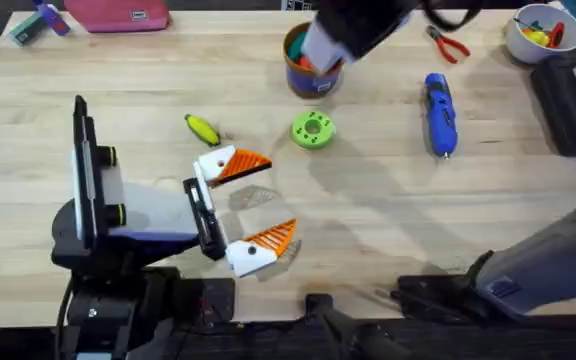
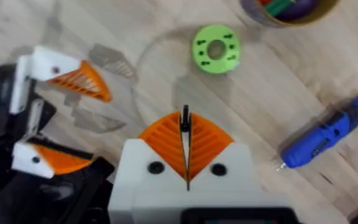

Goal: Pick up the gripper from the table and insert it into the empty holder that is missing its gripper. Then pick up a screw, insert it into the mounting hole, and use the screwdriver to tighten it. Finally, clean up the table by picking up the vegetable and placing it into the bucket.

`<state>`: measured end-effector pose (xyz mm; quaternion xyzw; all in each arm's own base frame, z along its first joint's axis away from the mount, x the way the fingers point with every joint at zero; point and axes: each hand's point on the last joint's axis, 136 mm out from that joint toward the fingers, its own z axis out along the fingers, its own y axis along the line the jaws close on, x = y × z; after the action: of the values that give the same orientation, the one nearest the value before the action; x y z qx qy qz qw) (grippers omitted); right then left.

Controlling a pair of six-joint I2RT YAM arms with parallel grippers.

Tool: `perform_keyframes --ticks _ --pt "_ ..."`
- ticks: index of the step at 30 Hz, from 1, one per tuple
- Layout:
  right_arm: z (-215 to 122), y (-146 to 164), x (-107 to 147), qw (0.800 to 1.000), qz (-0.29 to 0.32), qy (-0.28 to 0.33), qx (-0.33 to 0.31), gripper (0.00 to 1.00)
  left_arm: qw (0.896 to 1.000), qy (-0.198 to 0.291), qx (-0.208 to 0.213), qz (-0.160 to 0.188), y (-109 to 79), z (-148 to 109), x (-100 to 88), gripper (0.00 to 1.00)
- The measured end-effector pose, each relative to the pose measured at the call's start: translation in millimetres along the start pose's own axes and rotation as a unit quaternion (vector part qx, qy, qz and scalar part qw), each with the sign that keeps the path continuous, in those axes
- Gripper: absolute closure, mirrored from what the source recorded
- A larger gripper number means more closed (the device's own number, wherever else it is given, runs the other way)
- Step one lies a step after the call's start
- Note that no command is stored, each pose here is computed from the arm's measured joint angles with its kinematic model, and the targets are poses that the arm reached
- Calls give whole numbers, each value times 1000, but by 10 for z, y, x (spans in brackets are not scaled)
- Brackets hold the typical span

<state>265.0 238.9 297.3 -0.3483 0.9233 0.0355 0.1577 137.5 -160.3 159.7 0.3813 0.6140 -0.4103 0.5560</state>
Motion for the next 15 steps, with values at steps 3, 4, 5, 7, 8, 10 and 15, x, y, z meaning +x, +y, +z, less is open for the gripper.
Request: perform_keyframes --ticks 3,4,5,7,8,10,15 --pt "-11 291 12 999 -39 -1 -13 995 1000 0 0 0 0 0 0 14" --pt "-8 399 19 998 -53 0 -17 995 1000 0 0 0 0 0 0 14" --pt "3 493 27 998 -66 2 -21 995 1000 0 0 0 0 0 0 16" --pt "57 697 47 995 -92 10 -29 996 1000 0 0 0 0 0 0 15" --pt "93 783 57 994 -103 16 -31 996 1000 0 0 0 0 0 0 15" --pt "165 915 75 992 -120 26 -34 996 1000 0 0 0 0 0 0 15" --pt "235 1093 111 988 -144 37 -39 996 1000 0 0 0 0 0 0 16"
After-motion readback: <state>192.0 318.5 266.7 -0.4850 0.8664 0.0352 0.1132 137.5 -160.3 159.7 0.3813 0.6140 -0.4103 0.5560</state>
